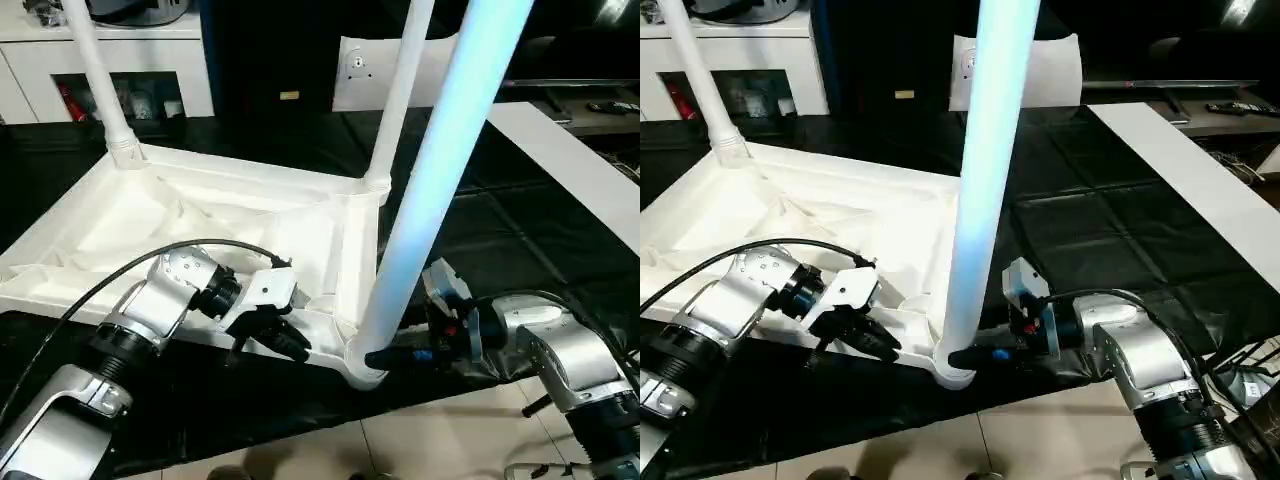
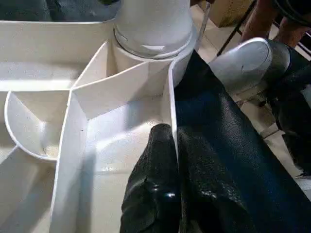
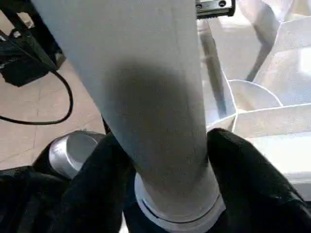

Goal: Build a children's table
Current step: Rotate leg to tighten

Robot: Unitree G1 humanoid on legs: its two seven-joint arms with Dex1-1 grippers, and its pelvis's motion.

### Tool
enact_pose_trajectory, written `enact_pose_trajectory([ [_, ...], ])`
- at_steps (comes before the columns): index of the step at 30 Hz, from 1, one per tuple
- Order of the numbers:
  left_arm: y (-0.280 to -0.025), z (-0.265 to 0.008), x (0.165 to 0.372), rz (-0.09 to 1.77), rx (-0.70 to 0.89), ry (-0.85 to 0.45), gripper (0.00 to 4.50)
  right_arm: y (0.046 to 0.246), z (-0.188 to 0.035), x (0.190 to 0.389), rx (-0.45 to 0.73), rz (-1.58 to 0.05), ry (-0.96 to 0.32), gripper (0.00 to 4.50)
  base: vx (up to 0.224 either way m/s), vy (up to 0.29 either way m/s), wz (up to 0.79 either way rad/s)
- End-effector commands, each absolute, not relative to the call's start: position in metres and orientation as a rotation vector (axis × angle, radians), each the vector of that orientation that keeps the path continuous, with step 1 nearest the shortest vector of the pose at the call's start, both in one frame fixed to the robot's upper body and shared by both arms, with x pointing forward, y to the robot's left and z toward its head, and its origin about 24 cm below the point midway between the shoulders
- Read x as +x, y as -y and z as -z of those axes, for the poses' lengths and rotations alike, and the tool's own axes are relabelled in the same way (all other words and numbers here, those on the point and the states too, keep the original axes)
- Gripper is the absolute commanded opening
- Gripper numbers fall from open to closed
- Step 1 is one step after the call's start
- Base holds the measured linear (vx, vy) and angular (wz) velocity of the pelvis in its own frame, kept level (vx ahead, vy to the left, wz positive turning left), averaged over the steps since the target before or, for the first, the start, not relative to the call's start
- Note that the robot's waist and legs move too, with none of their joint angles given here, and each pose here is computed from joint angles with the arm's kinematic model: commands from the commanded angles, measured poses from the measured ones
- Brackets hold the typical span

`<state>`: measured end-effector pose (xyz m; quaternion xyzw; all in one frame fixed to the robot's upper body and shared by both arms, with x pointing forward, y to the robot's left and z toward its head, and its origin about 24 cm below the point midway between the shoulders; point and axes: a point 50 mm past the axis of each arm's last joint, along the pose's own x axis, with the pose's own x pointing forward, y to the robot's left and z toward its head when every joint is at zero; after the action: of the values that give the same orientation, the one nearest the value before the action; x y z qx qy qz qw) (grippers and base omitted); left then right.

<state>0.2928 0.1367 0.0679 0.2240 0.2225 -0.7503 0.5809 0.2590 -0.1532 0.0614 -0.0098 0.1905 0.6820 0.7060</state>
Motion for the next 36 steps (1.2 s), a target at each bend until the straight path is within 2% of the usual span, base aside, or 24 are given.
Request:
enact_pose_trajectory([
  [1, -0.126, -0.075, 0.291, 1.845, 0.567, -0.482, 0.0, 0.152, -0.067, 0.26, -0.038, -1.533, -0.416, 2.32, 0.0, 0.0, 0.0],
  [7, -0.125, -0.074, 0.291, 1.828, 0.539, -0.479, 0.0, 0.149, -0.067, 0.259, 0.004, -1.526, -0.42, 2.08, 0.0, 0.0, 0.0],
  [9, -0.124, -0.074, 0.296, 1.744, 0.517, -0.48, 0.0, 0.143, -0.068, 0.26, 0.069, -1.473, -0.405, 2.05, 0.0, 0.0, 0.0],
  [11, -0.123, -0.074, 0.298, 1.708, 0.508, -0.482, 0.0, 0.141, -0.068, 0.26, 0.078, -1.459, -0.397, 2.04, 0.0, 0.0, 0.0],
  [14, -0.114, -0.074, 0.304, 1.561, 0.421, -0.463, 0.0, 0.127, -0.057, 0.264, 0.073, -1.308, -0.383, 2.04, 0.0, 0.0, 0.0],
  [18, -0.094, -0.073, 0.308, 1.378, 0.308, -0.436, 0.0, 0.105, -0.045, 0.27, 0.134, -1.082, -0.393, 2.01, 0.0, 0.0, 0.0],
  [23, -0.072, -0.071, 0.311, 1.249, 0.229, -0.432, 0.0, 0.081, -0.044, 0.281, 0.205, -0.915, -0.387, 1.98, 0.0, 0.0, 0.0],
  [27, -0.047, -0.074, 0.318, 1.106, 0.182, -0.42, 0.0, 0.06, -0.044, 0.305, 0.27, -0.64, -0.399, 1.98, 0.0, 0.0, 0.0],
  [31, -0.041, -0.076, 0.32, 1.086, 0.207, -0.403, 0.0, 0.053, -0.05, 0.314, 0.297, -0.563, -0.372, 1.98, 0.0, 0.0, 0.0],
  [32, -0.041, -0.076, 0.32, 1.086, 0.207, -0.403, 0.0, 0.053, -0.05, 0.314, 0.297, -0.563, -0.372, 2.33, 0.0, 0.0, 0.0],
  [34, -0.048, -0.076, 0.322, 1.084, 0.264, -0.394, 0.0, 0.055, -0.053, 0.316, 0.303, -0.539, -0.344, 2.33, 0.0, 0.0, 0.0],
  [36, -0.055, -0.074, 0.323, 1.083, 0.288, -0.397, 0.0, 0.06, -0.052, 0.315, 0.301, -0.523, -0.332, 2.74, 0.0, 0.0, 0.0],
])
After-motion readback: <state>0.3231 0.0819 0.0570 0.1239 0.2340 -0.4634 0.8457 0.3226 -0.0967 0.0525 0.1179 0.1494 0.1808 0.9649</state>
